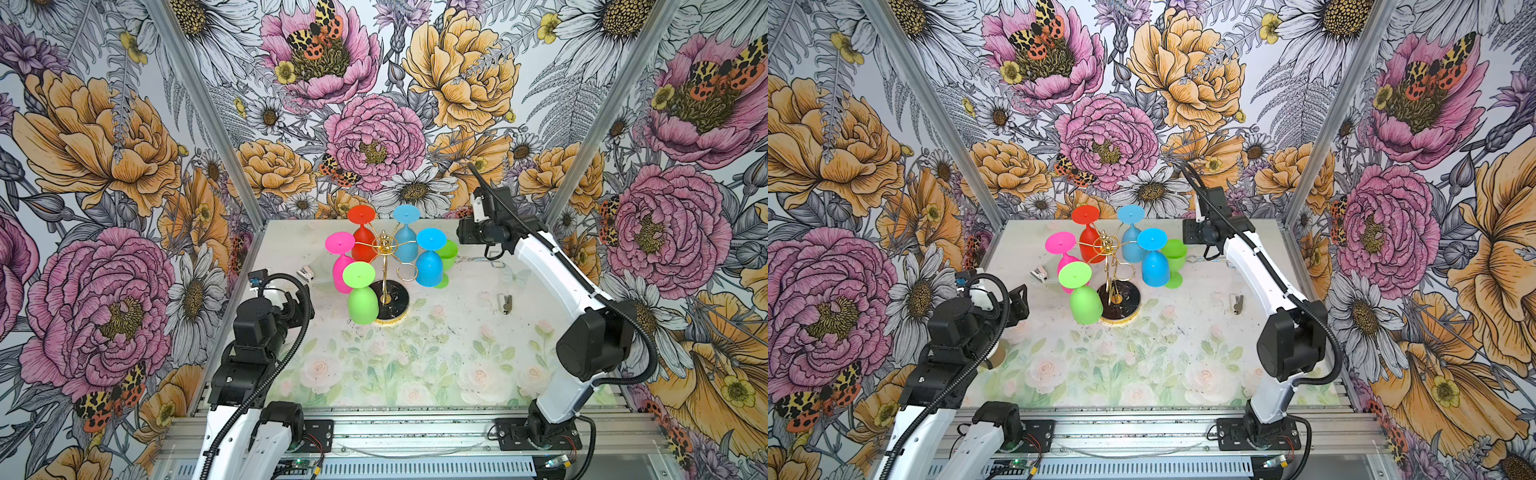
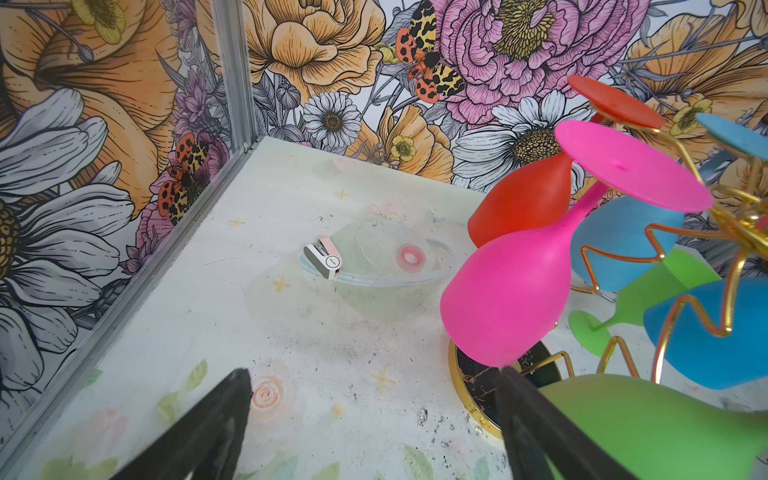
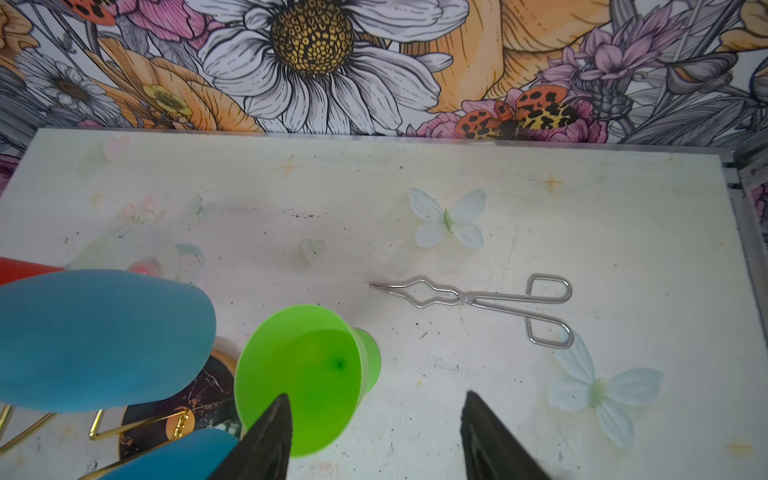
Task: Take the wine glass off the wine glass rack
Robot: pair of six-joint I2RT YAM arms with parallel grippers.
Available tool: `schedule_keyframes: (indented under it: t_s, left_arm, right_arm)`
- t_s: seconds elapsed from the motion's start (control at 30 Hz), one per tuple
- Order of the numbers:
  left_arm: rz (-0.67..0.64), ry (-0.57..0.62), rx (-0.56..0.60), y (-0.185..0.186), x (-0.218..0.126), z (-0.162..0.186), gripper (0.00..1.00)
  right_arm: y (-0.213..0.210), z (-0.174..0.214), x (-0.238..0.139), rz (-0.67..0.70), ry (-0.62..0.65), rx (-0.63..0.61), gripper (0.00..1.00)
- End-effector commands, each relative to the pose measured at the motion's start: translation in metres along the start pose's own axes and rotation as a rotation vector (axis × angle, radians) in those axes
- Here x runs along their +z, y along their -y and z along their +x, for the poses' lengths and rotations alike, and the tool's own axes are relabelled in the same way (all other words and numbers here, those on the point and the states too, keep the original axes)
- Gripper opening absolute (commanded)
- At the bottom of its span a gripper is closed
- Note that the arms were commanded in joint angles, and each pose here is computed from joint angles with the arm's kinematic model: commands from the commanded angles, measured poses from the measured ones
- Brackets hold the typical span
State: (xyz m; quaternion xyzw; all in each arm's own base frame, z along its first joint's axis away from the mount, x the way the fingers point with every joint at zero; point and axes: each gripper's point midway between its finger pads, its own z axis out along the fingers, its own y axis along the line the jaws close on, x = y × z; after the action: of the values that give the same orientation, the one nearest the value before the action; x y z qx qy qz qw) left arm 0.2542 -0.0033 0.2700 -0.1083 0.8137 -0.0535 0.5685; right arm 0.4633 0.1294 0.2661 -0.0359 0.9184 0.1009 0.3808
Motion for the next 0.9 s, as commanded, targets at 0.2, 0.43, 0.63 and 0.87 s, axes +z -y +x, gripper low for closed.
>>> schedule_keyframes:
  t_s: [0.2, 0.43, 0.63, 0.87]
  left_arm:
    - [0.025, 0.019, -0.027, 0.002, -0.001, -0.003, 0.93]
    - [0.030, 0.019, -0.030, 0.003, 0.000, -0.003, 0.93]
    - [0.038, 0.019, -0.032, 0.004, 0.000, -0.003, 0.93]
    - [0.041, 0.015, -0.036, 0.005, 0.001, -0.002, 0.93]
  right_arm:
    - [-0.051, -0.021, -0.065, -0.342, 0.104, 0.123, 0.66]
    - [-0.078, -0.014, -0.089, -0.540, 0.126, 0.201, 0.64]
    - [-0.089, -0.004, -0.098, -0.635, 0.126, 0.240, 0.61]
    - [-0.097, 0.002, -0.102, -0.687, 0.128, 0.260, 0.56]
